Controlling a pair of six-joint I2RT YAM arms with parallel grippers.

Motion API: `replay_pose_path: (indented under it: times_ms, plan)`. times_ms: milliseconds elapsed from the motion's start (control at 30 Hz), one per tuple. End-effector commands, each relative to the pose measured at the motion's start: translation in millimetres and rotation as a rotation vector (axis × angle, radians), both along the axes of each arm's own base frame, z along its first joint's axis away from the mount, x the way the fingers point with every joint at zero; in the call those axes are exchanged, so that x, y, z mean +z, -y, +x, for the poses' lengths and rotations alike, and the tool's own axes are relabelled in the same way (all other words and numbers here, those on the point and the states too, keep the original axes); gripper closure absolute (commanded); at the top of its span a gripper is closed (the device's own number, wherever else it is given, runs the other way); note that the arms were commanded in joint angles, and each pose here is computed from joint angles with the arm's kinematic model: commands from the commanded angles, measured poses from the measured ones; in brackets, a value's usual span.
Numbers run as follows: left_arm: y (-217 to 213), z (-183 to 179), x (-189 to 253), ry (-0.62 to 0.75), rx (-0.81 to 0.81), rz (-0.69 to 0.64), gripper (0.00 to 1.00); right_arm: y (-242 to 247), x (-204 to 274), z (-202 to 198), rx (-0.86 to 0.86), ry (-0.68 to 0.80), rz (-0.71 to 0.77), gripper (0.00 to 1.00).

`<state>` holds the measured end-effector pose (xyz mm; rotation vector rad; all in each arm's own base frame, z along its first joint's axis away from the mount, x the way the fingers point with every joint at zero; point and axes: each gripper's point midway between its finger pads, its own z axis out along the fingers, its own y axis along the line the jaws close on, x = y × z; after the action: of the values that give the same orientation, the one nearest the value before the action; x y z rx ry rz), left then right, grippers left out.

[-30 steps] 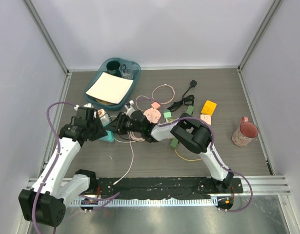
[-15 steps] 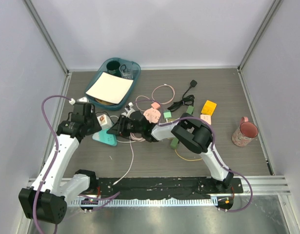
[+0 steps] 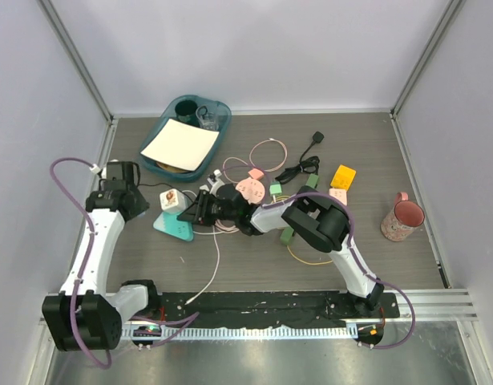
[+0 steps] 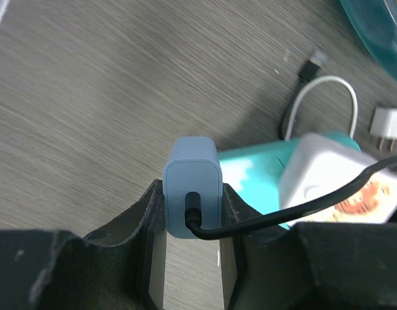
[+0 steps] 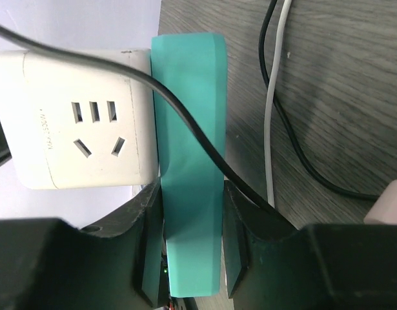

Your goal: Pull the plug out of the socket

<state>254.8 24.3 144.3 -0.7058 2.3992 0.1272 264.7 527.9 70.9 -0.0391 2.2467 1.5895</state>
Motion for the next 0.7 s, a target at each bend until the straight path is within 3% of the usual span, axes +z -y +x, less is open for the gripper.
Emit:
replay_pose_path:
  times_ms: [0, 267, 367, 467, 500, 567, 600, 667]
  plan:
    - [-22.4, 13.9, 3.4, 0.06, 0.122, -0.032, 0.98, 10.3, 7.9, 1.7, -0.01, 0.014, 0.0, 0.99]
    - [-22.7, 38.5, -52.8, -0.114, 0.154, -0.236, 0.85, 10.5, 18.0, 0.9, 0.003, 0.025, 0.015, 0.99]
    - [-25.7, 46.0, -62.2, -0.141, 0.159, -0.232, 0.72, 10.8, 14.8, -1.7, 0.015, 0.018, 0.013, 0.99]
    - [-29.1, 51.3, -55.1, -0.13, 0.154, -0.219, 0.47, 12.2, 12.0, -4.7, 0.021, 0.015, 0.008, 0.99]
    - [-29.9, 51.9, -51.7, -0.122, 0.152, -0.213, 0.35, 12.1, 12.9, -5.5, 0.025, 0.016, 0.014, 0.99]
    - [-29.4, 52.6, -39.1, -0.095, 0.144, -0.209, 0.25, 13.9, 15.2, -9.1, 0.037, 0.026, 0.031, 0.99]
    - [-32.0, 50.5, -35.0, -0.095, 0.166, -0.199, 0.15, 14.3, 18.6, -8.8, 0.033, 0.033, 0.043, 0.99]
    - [-34.2, 44.2, -20.8, -0.09, 0.192, -0.187, 0.1, 14.8, 18.8, -6.5, 0.026, 0.04, 0.022, 0.99]
